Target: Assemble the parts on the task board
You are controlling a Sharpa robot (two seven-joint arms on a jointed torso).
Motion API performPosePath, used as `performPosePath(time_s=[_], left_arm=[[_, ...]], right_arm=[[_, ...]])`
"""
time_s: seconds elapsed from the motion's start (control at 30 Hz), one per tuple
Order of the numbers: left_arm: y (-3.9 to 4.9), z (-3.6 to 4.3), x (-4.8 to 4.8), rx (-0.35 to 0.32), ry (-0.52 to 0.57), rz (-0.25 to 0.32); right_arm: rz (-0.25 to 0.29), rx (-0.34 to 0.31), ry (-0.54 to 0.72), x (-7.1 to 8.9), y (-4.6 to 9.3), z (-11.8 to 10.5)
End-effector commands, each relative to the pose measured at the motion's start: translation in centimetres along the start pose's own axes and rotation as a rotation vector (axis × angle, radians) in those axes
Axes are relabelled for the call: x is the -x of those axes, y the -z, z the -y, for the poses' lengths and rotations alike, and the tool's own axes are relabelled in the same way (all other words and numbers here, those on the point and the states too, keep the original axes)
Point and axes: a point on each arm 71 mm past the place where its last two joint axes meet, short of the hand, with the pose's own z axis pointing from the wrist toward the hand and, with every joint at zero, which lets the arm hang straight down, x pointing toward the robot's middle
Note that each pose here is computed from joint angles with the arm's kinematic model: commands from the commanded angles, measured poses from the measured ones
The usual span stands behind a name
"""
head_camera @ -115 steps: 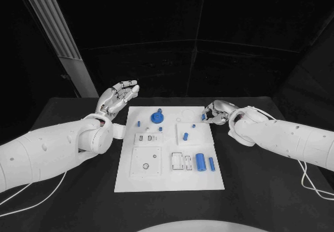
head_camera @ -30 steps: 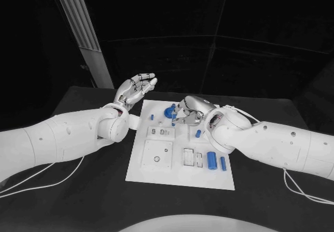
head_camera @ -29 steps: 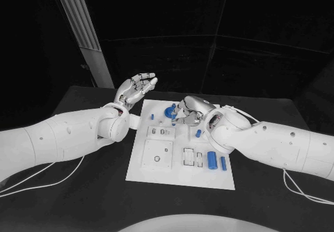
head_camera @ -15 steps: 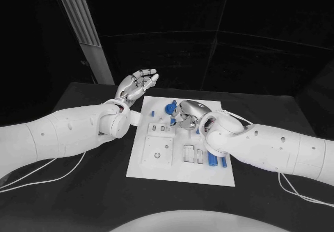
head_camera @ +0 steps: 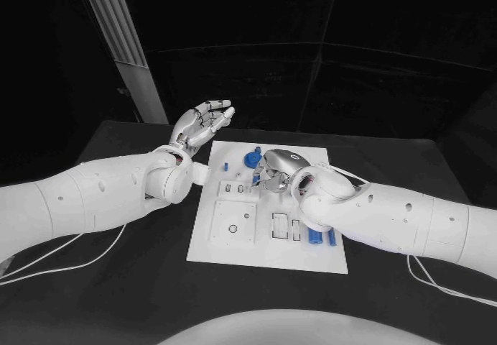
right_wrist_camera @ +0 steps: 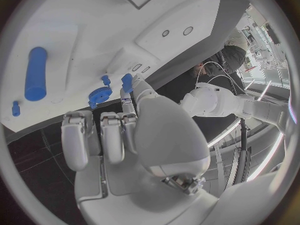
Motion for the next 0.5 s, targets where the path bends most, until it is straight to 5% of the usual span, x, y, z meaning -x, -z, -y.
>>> performPosePath(time_s=[0.03,0.5], left_arm=[[0.18,1.99,-0.10,-0.272,0.001,-0.008],[0.22,2.00,-0.07,-0.272,0.000,-0.008]], right_arm=[[0.007,0.009,0.018,0.0,-0.2,-0.2],[-0.012,0.022,0.010,-1.0,-0.7,-0.8]])
